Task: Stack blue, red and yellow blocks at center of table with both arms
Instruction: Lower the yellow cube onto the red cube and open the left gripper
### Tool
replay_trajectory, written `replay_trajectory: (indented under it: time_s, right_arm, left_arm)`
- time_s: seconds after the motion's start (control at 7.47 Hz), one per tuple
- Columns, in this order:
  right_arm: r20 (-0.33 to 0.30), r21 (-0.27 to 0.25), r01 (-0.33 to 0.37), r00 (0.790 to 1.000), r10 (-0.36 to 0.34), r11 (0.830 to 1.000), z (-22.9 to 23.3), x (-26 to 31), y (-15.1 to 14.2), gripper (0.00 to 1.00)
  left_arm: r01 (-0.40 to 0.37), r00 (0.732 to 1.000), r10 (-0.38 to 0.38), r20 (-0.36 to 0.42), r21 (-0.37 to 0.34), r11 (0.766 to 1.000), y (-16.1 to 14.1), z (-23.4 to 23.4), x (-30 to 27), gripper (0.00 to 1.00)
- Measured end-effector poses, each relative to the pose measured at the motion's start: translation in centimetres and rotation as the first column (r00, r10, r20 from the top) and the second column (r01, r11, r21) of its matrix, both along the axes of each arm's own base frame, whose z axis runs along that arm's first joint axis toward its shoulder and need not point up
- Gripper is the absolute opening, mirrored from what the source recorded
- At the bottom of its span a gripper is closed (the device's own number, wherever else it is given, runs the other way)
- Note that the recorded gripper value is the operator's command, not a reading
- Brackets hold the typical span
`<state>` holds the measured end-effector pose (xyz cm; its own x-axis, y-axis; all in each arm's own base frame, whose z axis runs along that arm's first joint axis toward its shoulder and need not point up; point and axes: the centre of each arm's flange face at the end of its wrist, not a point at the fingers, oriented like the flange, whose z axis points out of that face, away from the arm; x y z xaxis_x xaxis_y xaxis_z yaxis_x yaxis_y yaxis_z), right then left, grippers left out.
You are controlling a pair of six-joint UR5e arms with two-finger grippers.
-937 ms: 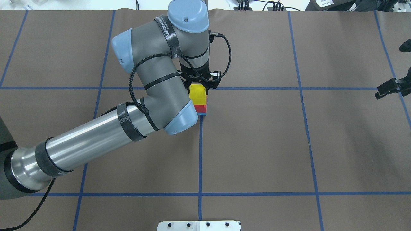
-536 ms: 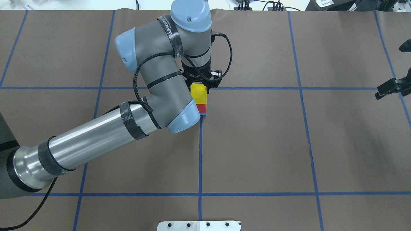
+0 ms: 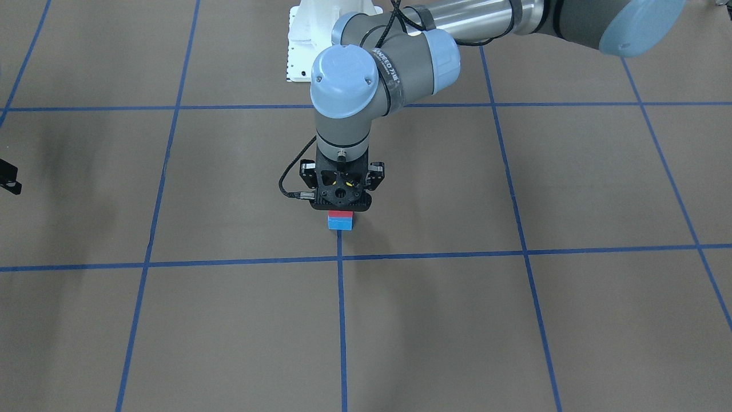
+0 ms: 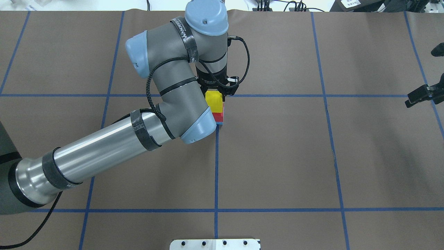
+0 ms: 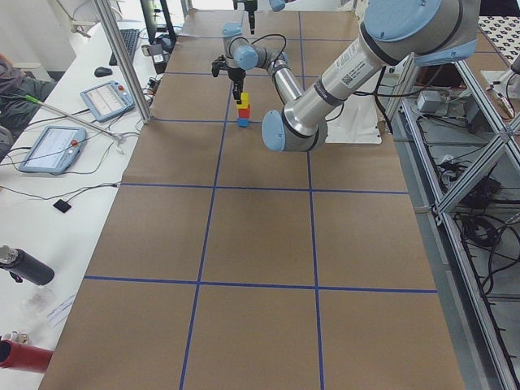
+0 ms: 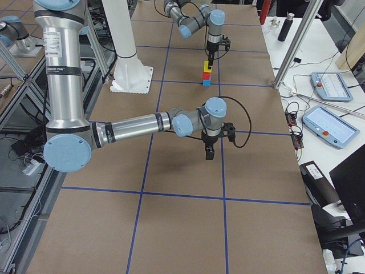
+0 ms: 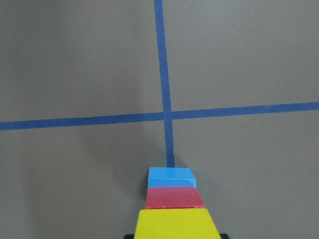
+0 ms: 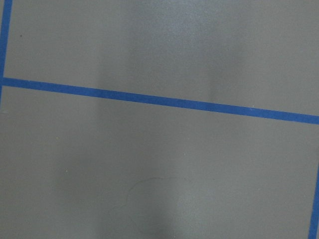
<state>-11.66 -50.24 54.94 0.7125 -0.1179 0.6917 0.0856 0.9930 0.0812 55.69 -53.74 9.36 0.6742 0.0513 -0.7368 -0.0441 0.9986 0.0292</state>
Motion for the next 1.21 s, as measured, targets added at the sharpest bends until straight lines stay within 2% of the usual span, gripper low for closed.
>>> replay_trajectory:
  time_s: [1.07,1.21]
  right_arm:
    - [0.000,0.000,0.000,1.000,0.000,1.000,-0.02,-0.03,-0.07,1.00]
    - [0.000,0.001,0.000,1.000,0.000,1.000,-0.05,-0.03,-0.10,1.00]
  left_arm:
    - [0.038,0.999,-0.038,-0.007,-0.037,0.999,-0.11,0.15,0.34,0.02]
    - [0.037,0.999,-0.038,-0.008,-0.037,0.999,-0.12,0.17,0.35,0.40]
